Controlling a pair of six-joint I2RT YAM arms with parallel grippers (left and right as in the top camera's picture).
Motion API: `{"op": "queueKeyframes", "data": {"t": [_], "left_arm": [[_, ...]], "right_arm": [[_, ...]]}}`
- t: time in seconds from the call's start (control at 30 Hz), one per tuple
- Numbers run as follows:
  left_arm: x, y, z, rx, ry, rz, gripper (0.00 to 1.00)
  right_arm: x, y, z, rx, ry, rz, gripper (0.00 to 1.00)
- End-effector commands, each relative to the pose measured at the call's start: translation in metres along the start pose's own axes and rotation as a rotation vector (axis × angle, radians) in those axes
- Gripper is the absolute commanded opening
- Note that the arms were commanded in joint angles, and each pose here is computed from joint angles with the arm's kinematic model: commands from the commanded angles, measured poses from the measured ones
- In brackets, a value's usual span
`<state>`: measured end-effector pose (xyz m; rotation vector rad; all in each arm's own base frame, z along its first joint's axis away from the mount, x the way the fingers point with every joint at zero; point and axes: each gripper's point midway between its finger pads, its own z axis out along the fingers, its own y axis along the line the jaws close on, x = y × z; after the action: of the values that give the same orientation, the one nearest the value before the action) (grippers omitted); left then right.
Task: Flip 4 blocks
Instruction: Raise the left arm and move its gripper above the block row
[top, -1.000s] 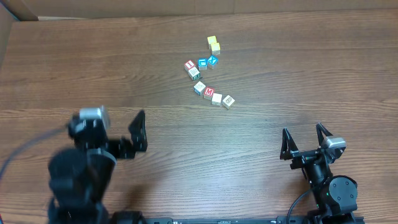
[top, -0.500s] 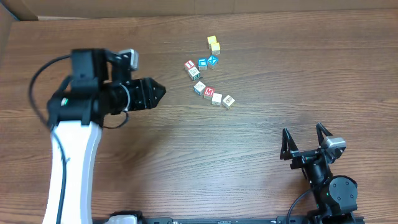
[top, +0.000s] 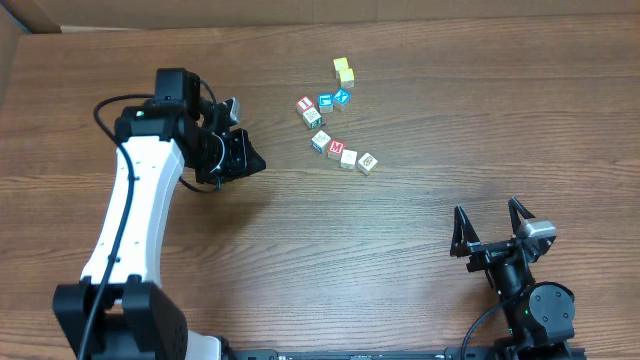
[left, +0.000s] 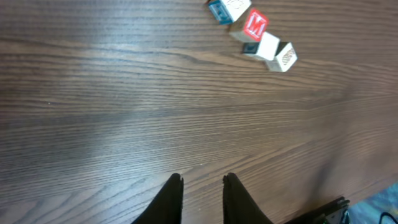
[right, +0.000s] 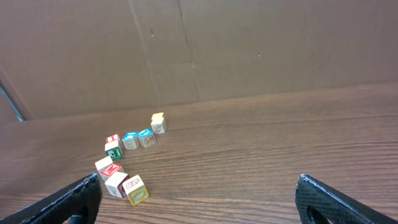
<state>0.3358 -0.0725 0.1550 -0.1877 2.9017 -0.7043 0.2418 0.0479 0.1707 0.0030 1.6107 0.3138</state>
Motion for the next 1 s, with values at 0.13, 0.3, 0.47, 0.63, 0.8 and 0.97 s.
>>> {"op": "queueKeyframes", "data": {"t": [0.13,0.3,0.47,0.63,0.8,0.97], "left_arm": [[-0.002,0.005,0.012,-0.032,0.028,-0.002,0.47],[-0.006,0.013,0.012,-0.085,0.01,0.005,0.83],[-0.006,0.011,0.014,-0.089,0.011,0.016,0.97],[-0.011,0.015,0.013,-0.114,-0.012,0.024,0.65],[-0.015,0.015,0.014,-0.121,-0.028,0.035,0.04],[-0.016,0.019,0.013,-0.149,-0.036,0.036,0.04]], "right_arm": [[0.002,0.0,0.0,-0.004,-0.004,-0.004,1.0],[0.002,0.0,0.0,-0.004,-0.004,-0.004,1.0],[0.002,0.0,0.0,-0.004,-0.004,-0.004,1.0],[0.002,0.0,0.0,-0.004,-0.004,-0.004,1.0],[0.002,0.0,0.0,-0.004,-0.004,-0.004,1.0],[0.002,0.0,0.0,-0.004,-0.004,-0.004,1.0]]}}
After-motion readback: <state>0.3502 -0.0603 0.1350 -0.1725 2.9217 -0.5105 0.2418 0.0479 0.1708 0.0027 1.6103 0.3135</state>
